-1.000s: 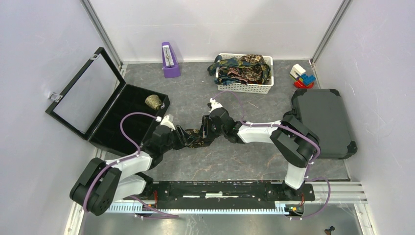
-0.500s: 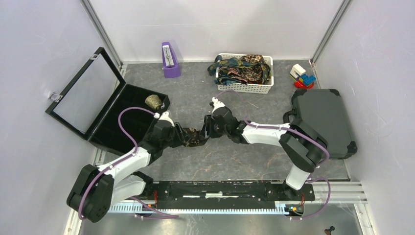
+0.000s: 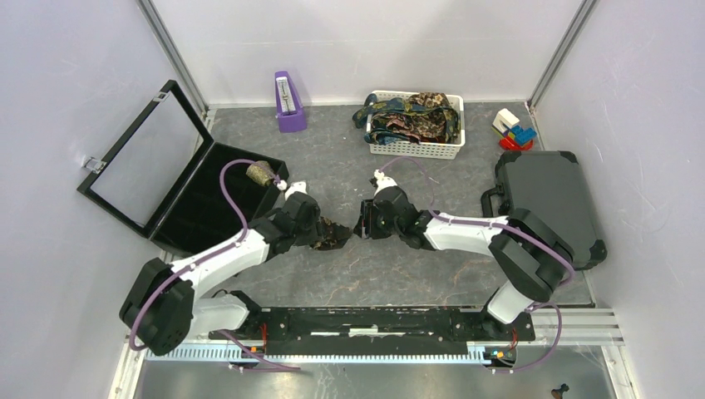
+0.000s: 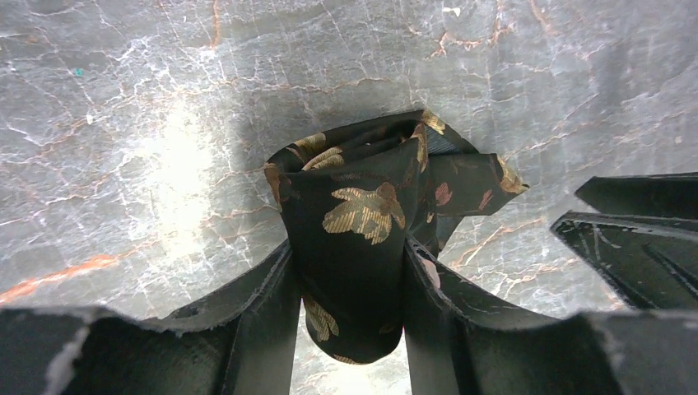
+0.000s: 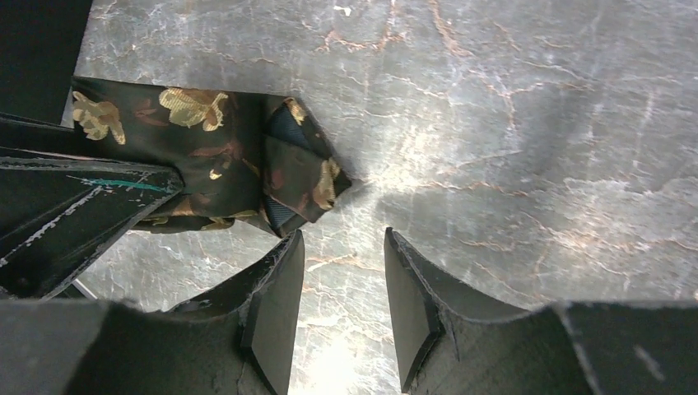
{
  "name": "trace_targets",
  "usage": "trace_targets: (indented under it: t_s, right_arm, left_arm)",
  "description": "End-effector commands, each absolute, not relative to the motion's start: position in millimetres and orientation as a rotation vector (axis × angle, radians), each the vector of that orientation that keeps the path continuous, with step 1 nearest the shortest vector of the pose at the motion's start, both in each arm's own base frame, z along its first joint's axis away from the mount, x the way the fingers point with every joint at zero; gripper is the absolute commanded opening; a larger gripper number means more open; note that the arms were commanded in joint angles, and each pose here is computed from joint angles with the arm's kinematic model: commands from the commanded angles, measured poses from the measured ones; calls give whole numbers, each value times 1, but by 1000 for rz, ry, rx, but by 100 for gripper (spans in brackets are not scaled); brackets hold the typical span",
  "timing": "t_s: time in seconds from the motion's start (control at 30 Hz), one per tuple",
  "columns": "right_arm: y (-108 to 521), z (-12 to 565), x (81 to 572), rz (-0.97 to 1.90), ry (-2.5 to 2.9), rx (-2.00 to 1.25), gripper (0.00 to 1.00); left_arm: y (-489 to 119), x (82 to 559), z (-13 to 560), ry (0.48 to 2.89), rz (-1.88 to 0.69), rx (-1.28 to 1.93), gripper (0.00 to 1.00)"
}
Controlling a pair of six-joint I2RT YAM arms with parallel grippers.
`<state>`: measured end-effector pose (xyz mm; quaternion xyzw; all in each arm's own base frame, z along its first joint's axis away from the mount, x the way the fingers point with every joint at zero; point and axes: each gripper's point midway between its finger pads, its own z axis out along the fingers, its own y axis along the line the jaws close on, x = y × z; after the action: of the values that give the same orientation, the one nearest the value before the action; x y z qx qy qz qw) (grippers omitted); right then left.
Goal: Roll the ties
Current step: Roll the tie at the center of the board.
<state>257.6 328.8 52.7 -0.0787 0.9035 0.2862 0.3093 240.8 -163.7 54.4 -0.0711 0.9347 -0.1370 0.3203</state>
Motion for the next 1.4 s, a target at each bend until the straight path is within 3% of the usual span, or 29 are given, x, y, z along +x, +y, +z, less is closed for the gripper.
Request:
trace_targets:
  t_s: [0.0,0.63,1.03,1.37]
  right_arm:
    - [317,65,264,733,2339,-192,48]
    - [279,61,263,711,2332,-135,48]
    - [260,57,261,713,2327,-101,48]
    - [247,56,260,704,2317,-72,48]
  left_arm:
    - [-143,234,55,2529,-83,-57,52]
    - [-150,235,73,2589,482,265,53]
    - [-161,238,60,2570,693,397,53]
    - [-187,240,46,2563,724,462,64]
